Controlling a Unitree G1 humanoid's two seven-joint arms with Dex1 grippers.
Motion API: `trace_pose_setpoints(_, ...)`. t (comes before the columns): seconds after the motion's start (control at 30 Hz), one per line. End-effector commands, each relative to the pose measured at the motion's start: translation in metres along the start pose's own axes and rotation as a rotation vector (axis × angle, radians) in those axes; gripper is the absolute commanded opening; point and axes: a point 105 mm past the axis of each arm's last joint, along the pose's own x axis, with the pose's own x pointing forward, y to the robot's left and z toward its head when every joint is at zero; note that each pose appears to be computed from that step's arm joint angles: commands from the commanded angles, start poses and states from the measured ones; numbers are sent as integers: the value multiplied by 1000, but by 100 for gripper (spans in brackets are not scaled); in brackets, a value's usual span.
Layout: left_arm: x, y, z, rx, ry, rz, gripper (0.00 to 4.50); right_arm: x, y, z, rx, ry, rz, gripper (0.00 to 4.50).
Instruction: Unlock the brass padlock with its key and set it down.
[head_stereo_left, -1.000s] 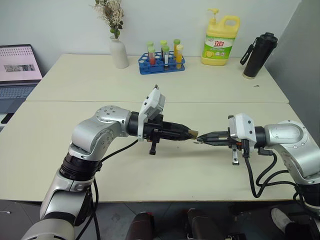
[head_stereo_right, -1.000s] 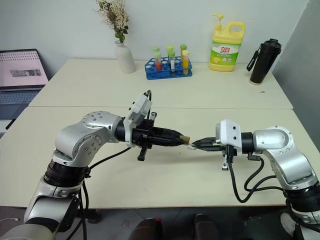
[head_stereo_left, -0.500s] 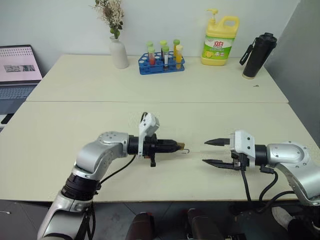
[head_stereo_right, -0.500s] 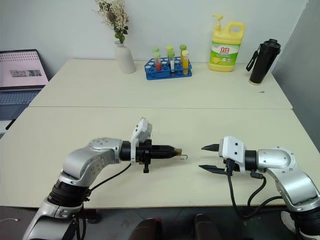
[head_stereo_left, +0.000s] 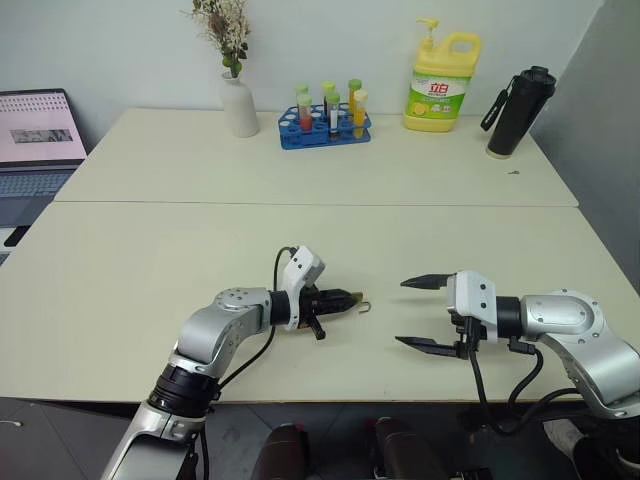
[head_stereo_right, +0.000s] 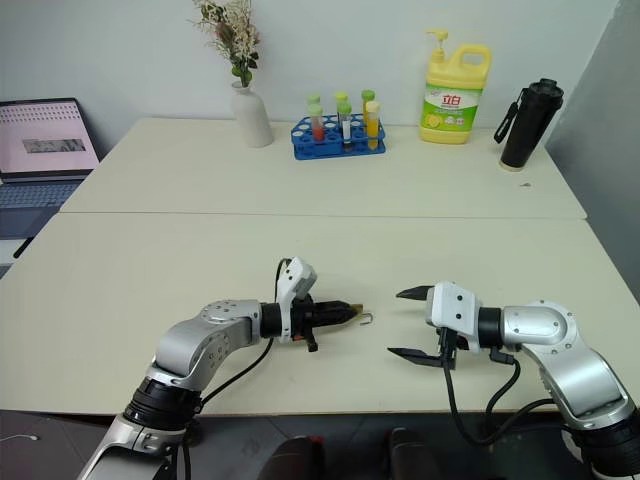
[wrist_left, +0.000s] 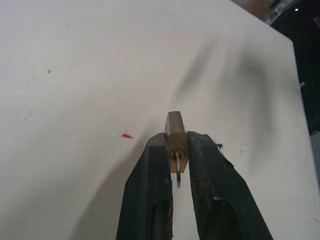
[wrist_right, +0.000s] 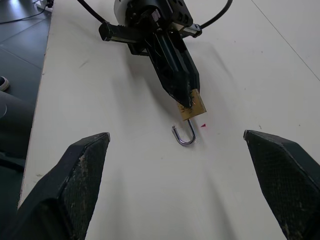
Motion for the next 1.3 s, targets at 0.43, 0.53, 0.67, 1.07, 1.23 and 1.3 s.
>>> trace_pose_setpoints(0.43, 3, 7, 13, -13, -9, -12, 201, -1, -1, 8, -58, -9, -4, 450)
trace_pose_setpoints(0.53, 3, 10, 17, 3, -21, 0, 297, -1, -1, 7, -56, -8, -5, 450)
trace_pose_setpoints(0.67, 0, 13, 26, 34, -53, 9, 422, -2, -2, 7, -55, -7, -12, 450)
trace_pose_setpoints(1.07, -70, -2, 69, 478, -129, 116, 422, -12, -9, 8, -21, -10, -68, 450)
trace_pose_setpoints(1.23, -94, 0, 51, 602, -2, 129, 422, -16, -18, 8, 6, -21, -100, 450)
trace_pose_setpoints(1.3, -105, 1, 42, 642, 47, 130, 422, -17, -21, 7, 11, -19, -109, 450)
